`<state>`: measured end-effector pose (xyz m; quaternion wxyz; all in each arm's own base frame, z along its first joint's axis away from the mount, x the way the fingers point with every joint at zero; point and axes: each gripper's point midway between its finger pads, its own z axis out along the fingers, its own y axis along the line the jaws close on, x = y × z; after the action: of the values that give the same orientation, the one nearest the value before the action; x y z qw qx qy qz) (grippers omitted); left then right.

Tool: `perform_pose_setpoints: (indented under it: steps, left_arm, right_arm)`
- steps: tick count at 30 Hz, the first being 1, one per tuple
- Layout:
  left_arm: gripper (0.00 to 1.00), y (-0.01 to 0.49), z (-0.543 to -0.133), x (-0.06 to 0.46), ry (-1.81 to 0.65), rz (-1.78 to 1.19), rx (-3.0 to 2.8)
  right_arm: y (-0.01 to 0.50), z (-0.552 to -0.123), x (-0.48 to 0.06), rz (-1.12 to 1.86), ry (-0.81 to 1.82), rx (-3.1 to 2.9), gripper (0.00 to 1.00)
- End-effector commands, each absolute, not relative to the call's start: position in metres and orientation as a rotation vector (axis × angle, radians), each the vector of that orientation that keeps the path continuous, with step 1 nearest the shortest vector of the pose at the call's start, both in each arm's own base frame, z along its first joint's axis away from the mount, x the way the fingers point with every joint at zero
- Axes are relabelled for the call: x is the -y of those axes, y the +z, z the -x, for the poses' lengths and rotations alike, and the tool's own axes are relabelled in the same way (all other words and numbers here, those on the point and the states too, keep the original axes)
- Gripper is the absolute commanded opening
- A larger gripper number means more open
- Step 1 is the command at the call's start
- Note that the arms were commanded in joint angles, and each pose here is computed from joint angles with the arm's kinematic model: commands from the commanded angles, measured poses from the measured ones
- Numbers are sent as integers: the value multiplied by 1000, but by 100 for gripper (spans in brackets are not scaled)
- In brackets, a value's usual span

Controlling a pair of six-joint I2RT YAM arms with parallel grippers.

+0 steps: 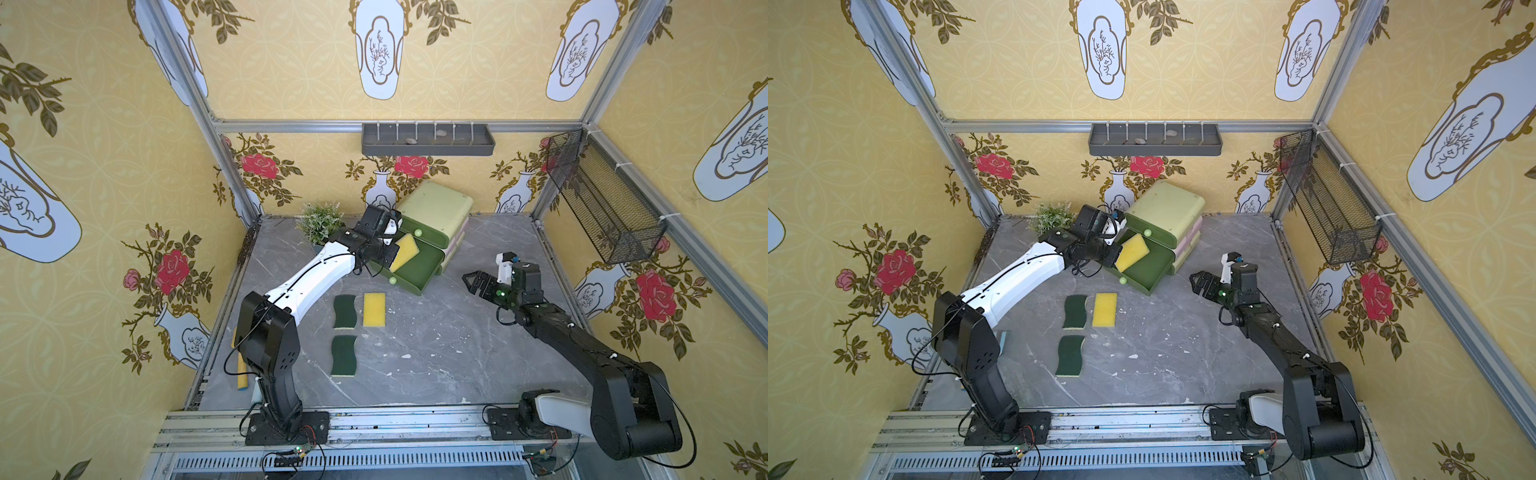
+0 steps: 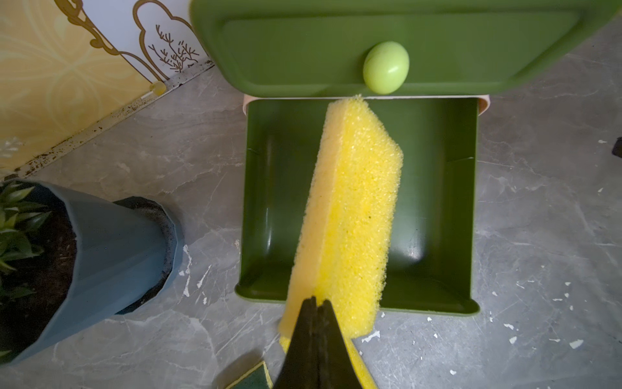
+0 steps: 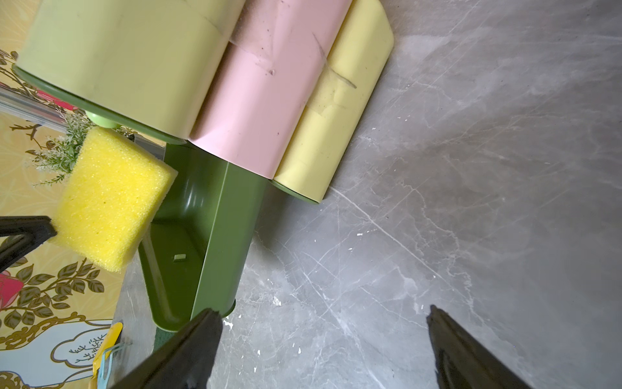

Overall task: Take the sponge out of the drawer
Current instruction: Pick up the sponge from the drawer.

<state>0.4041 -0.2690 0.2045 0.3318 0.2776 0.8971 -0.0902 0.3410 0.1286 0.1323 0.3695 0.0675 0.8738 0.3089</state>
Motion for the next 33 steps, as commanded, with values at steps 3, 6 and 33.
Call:
perform_pose_setpoints:
  steps: [3, 6, 33]
  left_arm:
    - [0, 209, -393, 264, -277, -673, -2344]
    - [0, 215, -387, 261, -301, -642, -2331]
    - [0, 217, -278, 223, -709, -187, -2310]
  right_arm:
    - [141, -345, -130, -153, 800, -2205, 98]
    - [141, -346, -130, -152, 800, -2202, 98]
    - [148, -340, -142, -91, 887, -2186, 98]
